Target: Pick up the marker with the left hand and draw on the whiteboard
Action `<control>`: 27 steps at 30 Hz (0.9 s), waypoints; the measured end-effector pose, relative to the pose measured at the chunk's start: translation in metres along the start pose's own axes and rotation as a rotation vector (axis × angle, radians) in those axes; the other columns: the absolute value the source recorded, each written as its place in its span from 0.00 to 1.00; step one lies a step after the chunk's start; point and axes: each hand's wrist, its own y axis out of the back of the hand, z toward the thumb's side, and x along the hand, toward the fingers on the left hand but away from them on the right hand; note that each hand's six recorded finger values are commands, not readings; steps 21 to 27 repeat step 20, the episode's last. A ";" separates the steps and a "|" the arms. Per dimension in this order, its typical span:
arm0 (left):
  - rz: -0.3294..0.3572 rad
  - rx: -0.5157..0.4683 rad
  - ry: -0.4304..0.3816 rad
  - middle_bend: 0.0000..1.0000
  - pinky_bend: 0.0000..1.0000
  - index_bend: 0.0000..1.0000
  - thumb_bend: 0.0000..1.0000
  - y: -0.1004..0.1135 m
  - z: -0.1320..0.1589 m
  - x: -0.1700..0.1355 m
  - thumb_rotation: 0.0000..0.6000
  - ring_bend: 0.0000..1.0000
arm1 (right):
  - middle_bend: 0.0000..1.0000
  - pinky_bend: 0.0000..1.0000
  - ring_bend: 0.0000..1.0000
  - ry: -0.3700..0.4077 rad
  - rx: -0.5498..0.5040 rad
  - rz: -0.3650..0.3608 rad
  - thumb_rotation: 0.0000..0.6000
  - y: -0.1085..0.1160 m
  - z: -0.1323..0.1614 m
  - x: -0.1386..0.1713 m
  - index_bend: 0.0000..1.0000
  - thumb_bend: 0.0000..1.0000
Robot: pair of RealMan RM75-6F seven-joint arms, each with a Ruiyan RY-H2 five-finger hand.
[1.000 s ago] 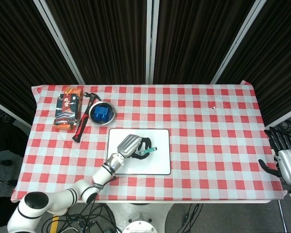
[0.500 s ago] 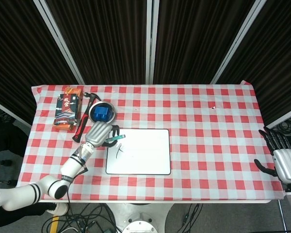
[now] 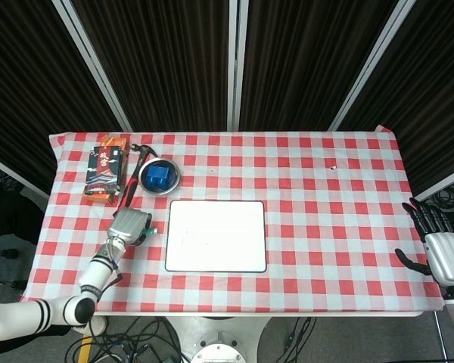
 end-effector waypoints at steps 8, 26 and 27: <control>0.054 -0.011 0.040 0.07 0.62 0.10 0.11 0.012 0.006 -0.016 1.00 0.23 | 0.00 0.00 0.00 -0.004 0.002 -0.006 1.00 0.002 -0.001 0.000 0.00 0.17; 0.458 -0.299 0.288 0.09 0.23 0.13 0.08 0.052 -0.121 -0.121 1.00 0.14 | 0.00 0.00 0.00 -0.059 0.007 -0.006 1.00 0.002 -0.015 0.006 0.00 0.19; 0.458 -0.299 0.288 0.09 0.23 0.13 0.08 0.052 -0.121 -0.121 1.00 0.14 | 0.00 0.00 0.00 -0.059 0.007 -0.006 1.00 0.002 -0.015 0.006 0.00 0.19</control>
